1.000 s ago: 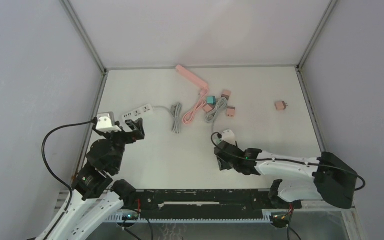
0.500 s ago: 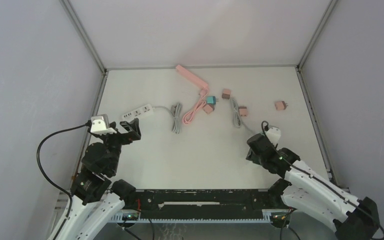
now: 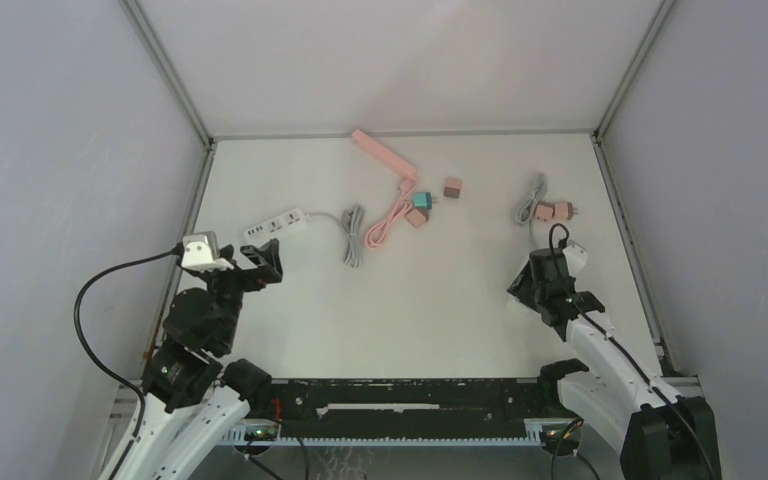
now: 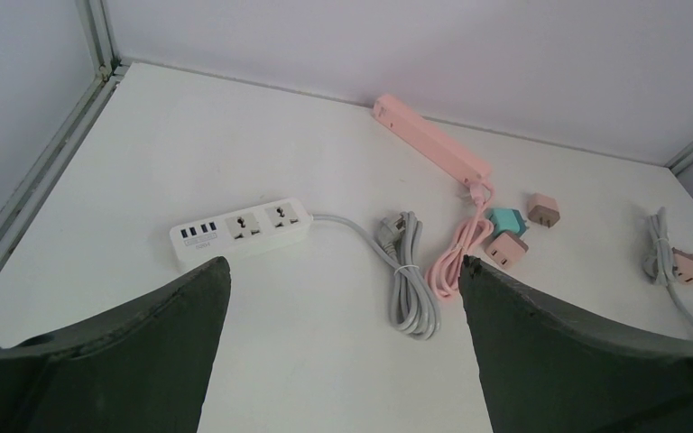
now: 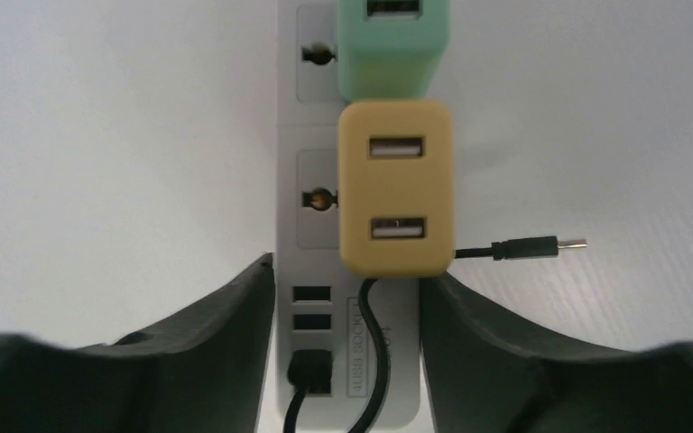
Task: Insert the plug
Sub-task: Move the socket to the center of the board.
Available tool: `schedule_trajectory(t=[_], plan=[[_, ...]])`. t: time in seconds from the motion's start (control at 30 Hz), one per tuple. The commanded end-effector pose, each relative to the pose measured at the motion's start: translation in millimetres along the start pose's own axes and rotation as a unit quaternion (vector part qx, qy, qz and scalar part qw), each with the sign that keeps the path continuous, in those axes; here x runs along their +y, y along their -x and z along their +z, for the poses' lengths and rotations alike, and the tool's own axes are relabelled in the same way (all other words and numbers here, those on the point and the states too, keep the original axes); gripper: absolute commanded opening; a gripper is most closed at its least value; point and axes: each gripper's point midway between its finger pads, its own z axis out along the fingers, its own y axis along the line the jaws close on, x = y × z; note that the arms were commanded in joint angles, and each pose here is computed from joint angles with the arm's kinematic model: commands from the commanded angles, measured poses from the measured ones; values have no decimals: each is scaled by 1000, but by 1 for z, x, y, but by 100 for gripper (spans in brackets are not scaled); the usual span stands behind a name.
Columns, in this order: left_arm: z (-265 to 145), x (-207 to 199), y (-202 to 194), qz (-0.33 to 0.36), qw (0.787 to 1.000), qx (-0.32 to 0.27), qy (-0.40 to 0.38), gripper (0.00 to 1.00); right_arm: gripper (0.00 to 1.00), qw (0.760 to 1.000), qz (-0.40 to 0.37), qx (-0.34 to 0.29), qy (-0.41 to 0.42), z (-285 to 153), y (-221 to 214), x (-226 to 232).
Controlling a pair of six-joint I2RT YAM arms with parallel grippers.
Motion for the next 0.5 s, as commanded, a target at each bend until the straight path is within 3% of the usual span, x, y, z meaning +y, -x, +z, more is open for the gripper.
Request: schedule_trajectory(t=[0.0, 0.07, 0.17, 0.47], plan=[[1, -2, 4, -1, 1000, -12, -7, 100, 73, 998, -6, -26, 57, -2, 15, 24], [2, -2, 3, 0, 1000, -11, -7, 100, 87, 997, -12, -32, 69, -8, 19, 28], [4, -3, 0, 1, 1000, -6, -7, 100, 99, 995, -15, -44, 88, -20, 27, 33], [21, -8, -19, 11, 999, 38, 1, 100, 100, 988, -32, -58, 137, -50, 49, 50]])
